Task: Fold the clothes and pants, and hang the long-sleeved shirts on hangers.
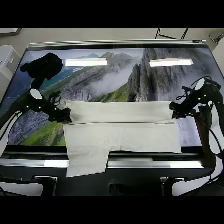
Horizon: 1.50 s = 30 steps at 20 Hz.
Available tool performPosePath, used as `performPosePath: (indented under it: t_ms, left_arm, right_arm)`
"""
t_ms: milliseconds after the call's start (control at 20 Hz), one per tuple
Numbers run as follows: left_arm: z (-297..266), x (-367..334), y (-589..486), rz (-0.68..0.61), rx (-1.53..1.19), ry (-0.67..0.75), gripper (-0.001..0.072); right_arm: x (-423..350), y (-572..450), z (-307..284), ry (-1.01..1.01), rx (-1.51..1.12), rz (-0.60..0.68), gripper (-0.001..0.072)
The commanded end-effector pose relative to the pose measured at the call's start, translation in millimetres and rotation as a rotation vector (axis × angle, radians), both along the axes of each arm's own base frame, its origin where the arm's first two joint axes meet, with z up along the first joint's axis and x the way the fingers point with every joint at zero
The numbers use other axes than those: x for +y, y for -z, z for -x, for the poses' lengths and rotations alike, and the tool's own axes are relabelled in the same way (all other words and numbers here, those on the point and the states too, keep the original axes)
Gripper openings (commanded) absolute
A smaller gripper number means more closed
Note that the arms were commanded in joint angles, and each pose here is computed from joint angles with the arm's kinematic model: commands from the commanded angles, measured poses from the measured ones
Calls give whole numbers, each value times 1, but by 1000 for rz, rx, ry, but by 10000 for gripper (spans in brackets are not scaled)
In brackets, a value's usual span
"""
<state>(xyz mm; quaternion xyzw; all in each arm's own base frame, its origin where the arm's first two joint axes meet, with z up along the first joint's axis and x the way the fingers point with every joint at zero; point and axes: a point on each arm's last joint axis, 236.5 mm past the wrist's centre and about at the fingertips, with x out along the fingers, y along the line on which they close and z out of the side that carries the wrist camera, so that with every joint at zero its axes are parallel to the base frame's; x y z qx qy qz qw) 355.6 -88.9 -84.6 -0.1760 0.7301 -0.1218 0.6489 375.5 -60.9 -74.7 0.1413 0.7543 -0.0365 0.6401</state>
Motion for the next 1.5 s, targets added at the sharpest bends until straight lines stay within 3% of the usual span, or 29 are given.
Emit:
performPosePath:
  t_ms: [0,150,200,300,550,750,950,1000,1100,1150,1300,1450]
  left_arm:
    - [3,6,-7,6,14,-8,413]
    - [20,34,-36,9,34,-3,433]
    - [31,40,-43,11,44,-12,435]
    - [70,39,-41,24,77,2,527]
    - [183,-2,1,123,117,-13,524]
    - [203,-28,18,211,69,-73,477]
    - [196,-38,27,197,25,-68,447]
    - [195,-39,29,190,20,-63,420]
    - [196,-42,29,184,17,-52,191]
    - [198,-43,29,188,23,-44,41]
    - [204,-43,28,189,39,-22,24]
    - [203,-42,27,187,33,-21,25]
  right_arm:
    - [-3,-7,5,-6,31,-8,407]
    - [-33,-38,22,89,47,-17,554]
    - [-43,-47,35,122,66,-22,566]
    - [-53,-54,57,171,79,-28,565]
    - [-37,-40,106,176,146,-45,565]
    - [-30,-39,120,174,185,-62,563]
    - [-29,-42,121,173,184,-63,563]
    - [-30,-42,121,174,180,-60,563]
    - [-30,-39,124,173,190,-56,563]
    - [-29,-35,129,173,205,-57,563]
    - [-19,-8,155,161,262,-70,609]
    - [-7,19,167,125,252,-108,610]
